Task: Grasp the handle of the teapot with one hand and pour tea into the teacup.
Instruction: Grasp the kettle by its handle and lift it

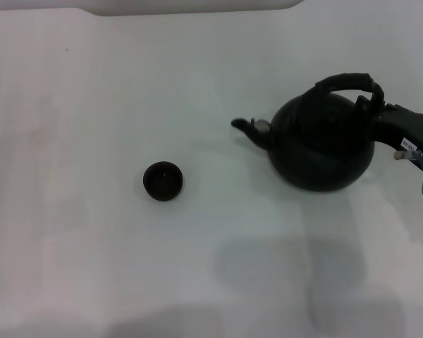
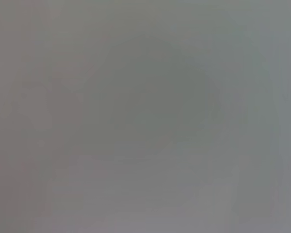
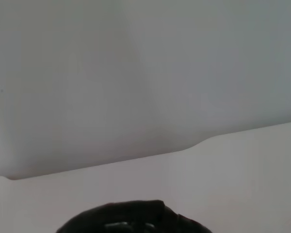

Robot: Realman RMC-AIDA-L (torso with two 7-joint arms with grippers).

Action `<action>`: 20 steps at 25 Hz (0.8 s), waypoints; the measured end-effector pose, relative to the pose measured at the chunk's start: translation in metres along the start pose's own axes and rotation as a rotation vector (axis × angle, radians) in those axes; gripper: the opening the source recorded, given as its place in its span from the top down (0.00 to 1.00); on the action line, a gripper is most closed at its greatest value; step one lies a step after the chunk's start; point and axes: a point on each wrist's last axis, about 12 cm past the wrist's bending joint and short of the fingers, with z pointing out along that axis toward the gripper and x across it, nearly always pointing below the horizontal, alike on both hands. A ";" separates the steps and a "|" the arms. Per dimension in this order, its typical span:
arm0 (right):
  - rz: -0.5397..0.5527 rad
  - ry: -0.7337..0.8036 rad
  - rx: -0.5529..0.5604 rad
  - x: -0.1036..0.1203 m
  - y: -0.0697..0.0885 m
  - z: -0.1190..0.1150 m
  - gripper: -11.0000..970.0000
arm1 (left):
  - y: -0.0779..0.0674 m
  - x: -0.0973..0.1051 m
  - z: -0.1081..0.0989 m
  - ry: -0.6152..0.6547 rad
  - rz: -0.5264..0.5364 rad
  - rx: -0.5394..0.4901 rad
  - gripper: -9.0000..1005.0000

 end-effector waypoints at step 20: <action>-0.119 0.000 -0.082 -0.036 0.018 0.011 0.80 | 0.002 0.001 -0.003 0.002 -0.002 -0.014 0.13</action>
